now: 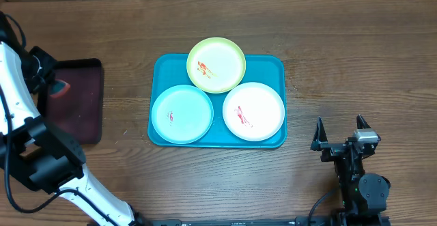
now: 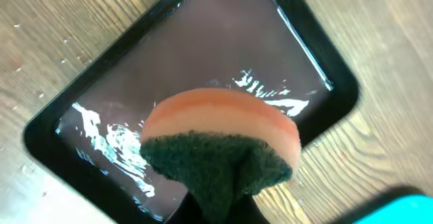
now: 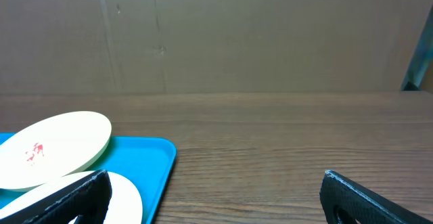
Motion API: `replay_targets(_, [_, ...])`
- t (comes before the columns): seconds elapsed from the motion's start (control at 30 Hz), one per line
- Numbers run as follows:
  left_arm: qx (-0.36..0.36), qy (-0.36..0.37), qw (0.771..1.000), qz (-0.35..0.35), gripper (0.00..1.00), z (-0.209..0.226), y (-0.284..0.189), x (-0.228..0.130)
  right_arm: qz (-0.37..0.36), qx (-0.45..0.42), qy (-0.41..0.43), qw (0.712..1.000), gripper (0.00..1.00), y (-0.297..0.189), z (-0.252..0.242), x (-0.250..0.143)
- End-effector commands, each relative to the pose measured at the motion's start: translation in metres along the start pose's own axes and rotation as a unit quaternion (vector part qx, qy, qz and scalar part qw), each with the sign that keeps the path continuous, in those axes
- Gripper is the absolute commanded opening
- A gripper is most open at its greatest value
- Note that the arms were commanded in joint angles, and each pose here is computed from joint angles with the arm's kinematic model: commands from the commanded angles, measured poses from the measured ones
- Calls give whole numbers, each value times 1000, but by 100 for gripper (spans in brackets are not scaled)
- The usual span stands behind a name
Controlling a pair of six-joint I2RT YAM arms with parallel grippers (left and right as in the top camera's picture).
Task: Clean dirty plates on tray and stack at the side
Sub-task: 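Grasp the sponge with the left gripper and lift it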
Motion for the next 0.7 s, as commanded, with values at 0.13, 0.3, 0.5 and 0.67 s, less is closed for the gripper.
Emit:
replay_targets(0.13, [40, 21, 996, 70, 4, 15, 49, -27, -2, 1, 2, 1000, 100, 0, 0, -2])
replay_targets(0.3, [-77, 33, 993, 81, 4, -16, -13, -24, -2, 1, 2, 1000, 100, 0, 0, -2])
replay_targets(0.5, [-170, 103, 979, 35, 4, -46, -107, -42, -2, 1, 2, 1000, 100, 0, 0, -2])
replay_targets(0.67, [-180, 194, 963, 44, 4, -73, -134, -87, -2, 1, 2, 1000, 100, 0, 0, -2])
Point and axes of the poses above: each gripper's point midway between its finger pads, its own y axis out along the fingers, its own z axis along the line the jaws close on, x = y × z, the point moved 5 cm from there along -y, back along the fingers, and after that the axes turned 1 degree about -y, right-handed, at the moved point
